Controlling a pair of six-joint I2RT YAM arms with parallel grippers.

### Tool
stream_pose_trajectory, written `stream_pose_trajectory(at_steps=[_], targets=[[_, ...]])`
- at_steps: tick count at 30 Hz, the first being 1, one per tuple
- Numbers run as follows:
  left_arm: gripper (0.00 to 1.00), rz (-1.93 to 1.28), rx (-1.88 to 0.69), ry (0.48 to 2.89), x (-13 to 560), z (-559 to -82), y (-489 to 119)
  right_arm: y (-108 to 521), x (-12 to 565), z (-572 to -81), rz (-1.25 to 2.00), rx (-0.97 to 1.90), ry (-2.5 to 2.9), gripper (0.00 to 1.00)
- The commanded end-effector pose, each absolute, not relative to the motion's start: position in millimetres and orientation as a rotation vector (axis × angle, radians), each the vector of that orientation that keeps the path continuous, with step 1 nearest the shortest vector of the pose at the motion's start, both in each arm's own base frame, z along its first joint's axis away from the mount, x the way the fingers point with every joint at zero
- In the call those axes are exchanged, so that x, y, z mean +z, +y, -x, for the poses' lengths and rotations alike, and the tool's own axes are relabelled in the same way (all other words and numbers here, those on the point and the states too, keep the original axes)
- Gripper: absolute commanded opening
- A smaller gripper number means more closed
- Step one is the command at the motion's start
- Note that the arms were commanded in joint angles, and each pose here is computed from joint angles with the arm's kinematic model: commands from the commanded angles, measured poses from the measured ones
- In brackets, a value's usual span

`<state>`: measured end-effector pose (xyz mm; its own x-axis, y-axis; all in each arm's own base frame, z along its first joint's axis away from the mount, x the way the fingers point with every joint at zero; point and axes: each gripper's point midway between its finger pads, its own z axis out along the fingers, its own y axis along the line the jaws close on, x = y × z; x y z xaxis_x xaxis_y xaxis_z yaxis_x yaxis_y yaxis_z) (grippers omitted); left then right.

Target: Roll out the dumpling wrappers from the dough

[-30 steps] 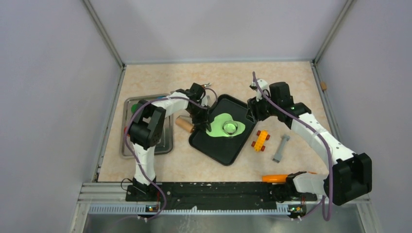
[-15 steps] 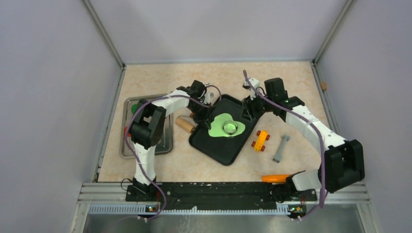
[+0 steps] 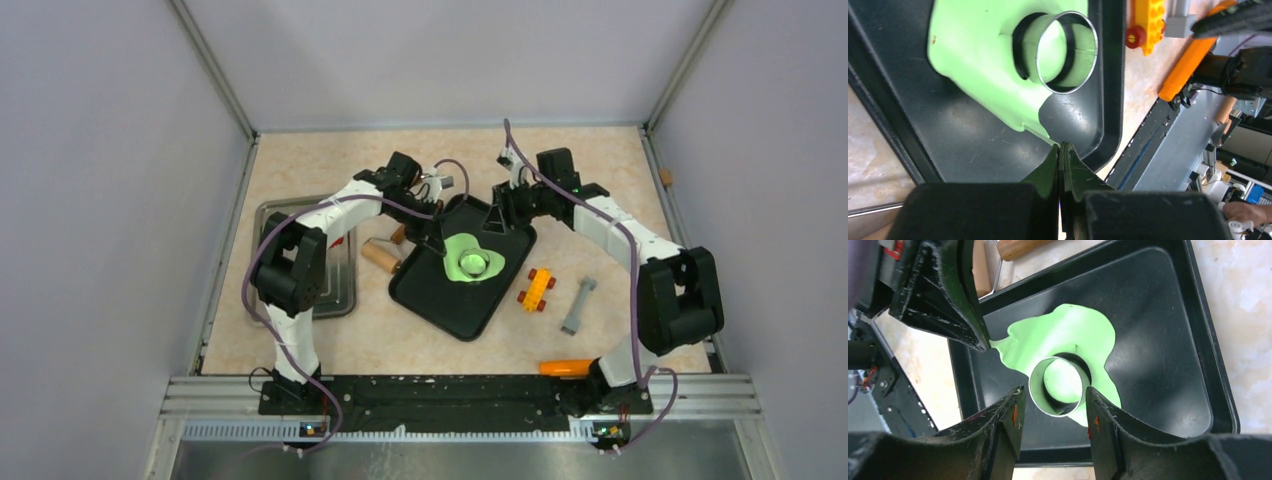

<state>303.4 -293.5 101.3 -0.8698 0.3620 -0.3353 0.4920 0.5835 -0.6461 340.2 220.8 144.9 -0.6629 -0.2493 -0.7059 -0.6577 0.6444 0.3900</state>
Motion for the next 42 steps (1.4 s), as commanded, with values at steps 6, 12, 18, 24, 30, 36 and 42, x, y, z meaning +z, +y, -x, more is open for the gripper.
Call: stream_pose_trajectory(at_steps=[6,12,18,24,30,36,42], targets=[[0.0,-0.883,-1.291,2.403,157,-303,-309,227,165,-306,0.97,0.902,2.001,0.6],[0.28,-0.716,-0.989,2.561,120,-330,-290,242,158,-294,1.107,0.581,1.909,0.67],[0.59,-0.638,-0.75,2.673,97,-336,-262,240,161,-301,1.05,0.564,2.008,0.65],[0.58,-0.562,-0.944,2.806,69,-307,-269,245,168,-291,1.032,0.633,2.006,0.65],[0.6,-0.515,-0.979,2.847,50,-302,-275,246,171,-290,1.024,0.648,2.008,0.65],[0.61,-0.506,-0.914,2.894,31,-301,-278,249,172,-290,1.015,0.668,2.004,0.65],[0.53,-0.509,-1.033,2.909,22,-299,-295,248,169,-288,1.011,0.673,2.016,0.64]])
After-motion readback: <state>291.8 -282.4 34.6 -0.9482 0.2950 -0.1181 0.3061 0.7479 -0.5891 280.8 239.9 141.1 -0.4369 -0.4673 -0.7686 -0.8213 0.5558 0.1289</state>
